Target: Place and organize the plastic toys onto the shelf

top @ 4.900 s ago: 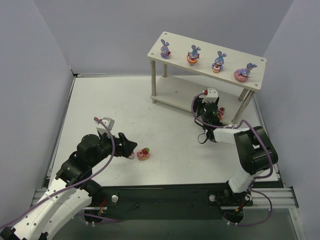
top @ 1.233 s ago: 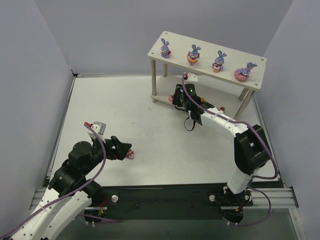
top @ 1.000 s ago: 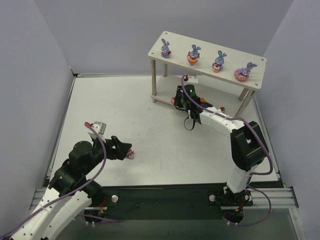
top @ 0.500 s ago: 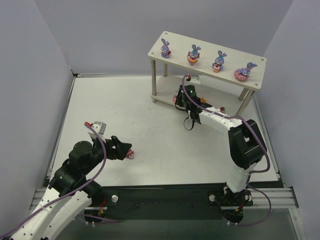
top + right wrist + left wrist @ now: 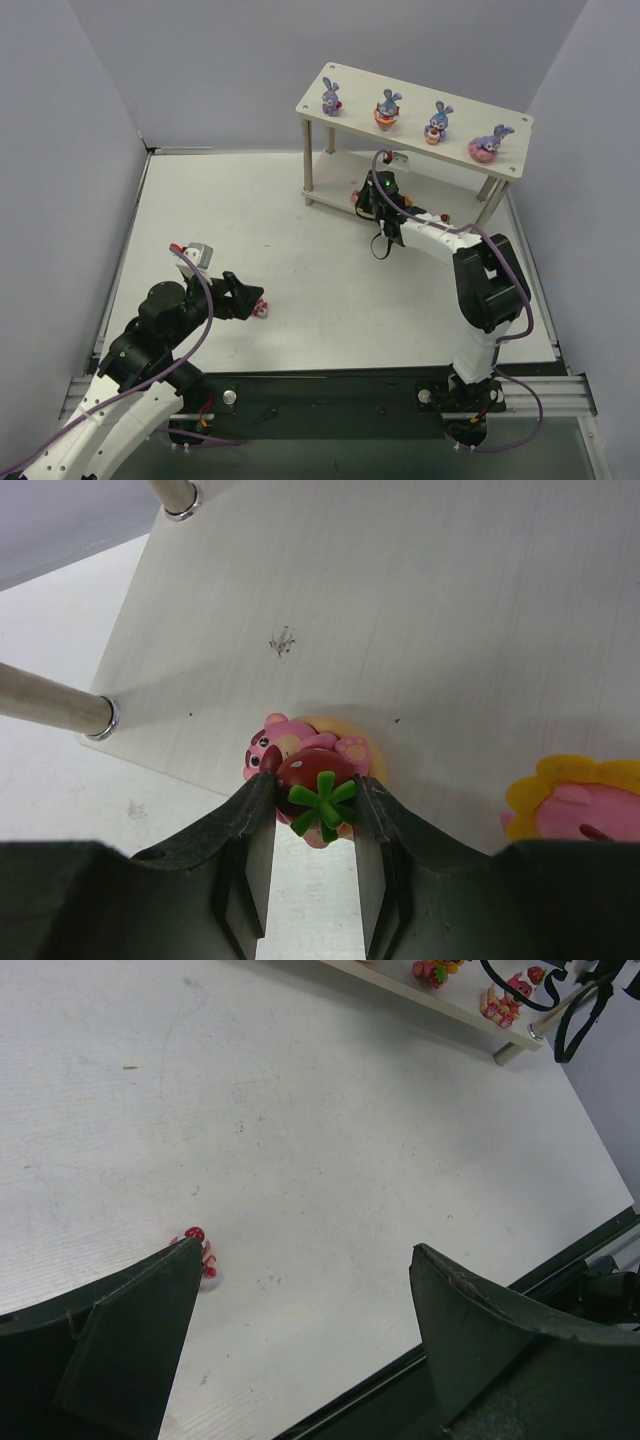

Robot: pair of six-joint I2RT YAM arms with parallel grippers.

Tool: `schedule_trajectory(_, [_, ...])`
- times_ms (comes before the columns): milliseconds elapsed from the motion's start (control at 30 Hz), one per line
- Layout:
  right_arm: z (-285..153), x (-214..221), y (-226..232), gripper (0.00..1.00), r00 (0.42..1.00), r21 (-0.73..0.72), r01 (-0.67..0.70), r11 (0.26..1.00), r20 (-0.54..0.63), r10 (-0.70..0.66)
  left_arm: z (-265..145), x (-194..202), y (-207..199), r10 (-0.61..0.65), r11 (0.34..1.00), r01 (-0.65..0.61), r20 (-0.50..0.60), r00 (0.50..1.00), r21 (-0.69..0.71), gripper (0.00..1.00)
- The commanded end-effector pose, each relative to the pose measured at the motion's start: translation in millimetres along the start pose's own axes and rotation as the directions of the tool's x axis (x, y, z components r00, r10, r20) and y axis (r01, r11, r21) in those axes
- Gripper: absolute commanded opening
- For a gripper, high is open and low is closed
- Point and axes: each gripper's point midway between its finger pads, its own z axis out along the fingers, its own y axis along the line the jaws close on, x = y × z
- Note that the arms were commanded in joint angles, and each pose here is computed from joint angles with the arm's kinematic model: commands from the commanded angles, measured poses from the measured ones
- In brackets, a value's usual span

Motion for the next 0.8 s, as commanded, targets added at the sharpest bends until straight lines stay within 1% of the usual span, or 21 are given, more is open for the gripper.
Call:
schedule_trajectory(0, [8.9,-16.6,0.1,0.04,0.998,-0.004,-0.051,0.999,0.039,0.051,0.1,-6.0,-2.8,-0.009,1.0,0.009,0.018,1.0,0.003,0.95])
schedule_trajectory(133, [14.8,-15.9,-4.2,0.08,0.998,-0.003,-0.046,0.999,0.03,0.046,0.6,-5.2,-2.4,-0.009,1.0,0.009,0.015,1.0,0.002,0.95])
schedule_trajectory(200, [17.1,-13.9,-4.7,0.14,0.999,-0.008,-0.042,0.999,0.025,0.042,0.3,-5.8,-2.7,-0.009,1.0,0.009,0.017,1.0,0.002,0.95])
schedule_trajectory(233, [17.3,-12.4,-6.5,0.18,0.999,-0.007,-0.032,0.999,0.024,0.032,0.1,-6.1,-2.5,-0.009,1.0,0.009,0.019,1.0,0.002,0.95])
schedule_trajectory(267, [17.2,-11.4,-5.5,0.26,0.999,-0.012,-0.03,0.999,0.023,0.03,0.3,-5.8,-2.7,-0.009,1.0,0.009,0.017,1.0,0.002,0.95])
schedule_trajectory(333, [16.0,-9.9,-6.1,0.35,0.999,-0.02,-0.025,0.999,0.028,0.026,0.6,-5.9,-2.7,-0.009,1.0,0.009,0.017,1.0,0.002,0.95])
schedule_trajectory(367, [15.1,-11.3,-5.6,0.42,0.999,-0.025,-0.023,0.999,0.035,0.024,0.6,-5.5,-2.5,-0.009,1.0,0.009,0.015,1.0,0.002,0.95])
schedule_trajectory(400, [13.8,-13.6,-3.4,0.45,0.999,-0.038,-0.026,0.999,0.043,0.027,0.6,-5.2,-2.4,-0.009,1.0,0.009,0.015,1.0,0.002,0.95])
schedule_trajectory(533, [10.9,-16.9,-2.4,0.53,0.998,-0.046,-0.021,0.999,0.051,0.023,0.6,-5.7,-2.4,-0.01,1.0,0.01,0.016,1.0,0.0,0.95])
schedule_trajectory(633, [6.9,-22.3,-0.7,0.56,0.998,-0.055,-0.027,0.998,0.064,0.031,0.6,-5.5,-2.0,-0.01,1.0,0.01,0.016,1.0,-0.002,0.95])
schedule_trajectory(767, [-3.0,-33.5,2.1,0.62,0.994,-0.08,-0.033,0.996,0.098,0.041,0.7,-5.8,-0.6,-0.012,1.0,0.012,0.018,1.0,-0.009,0.95])
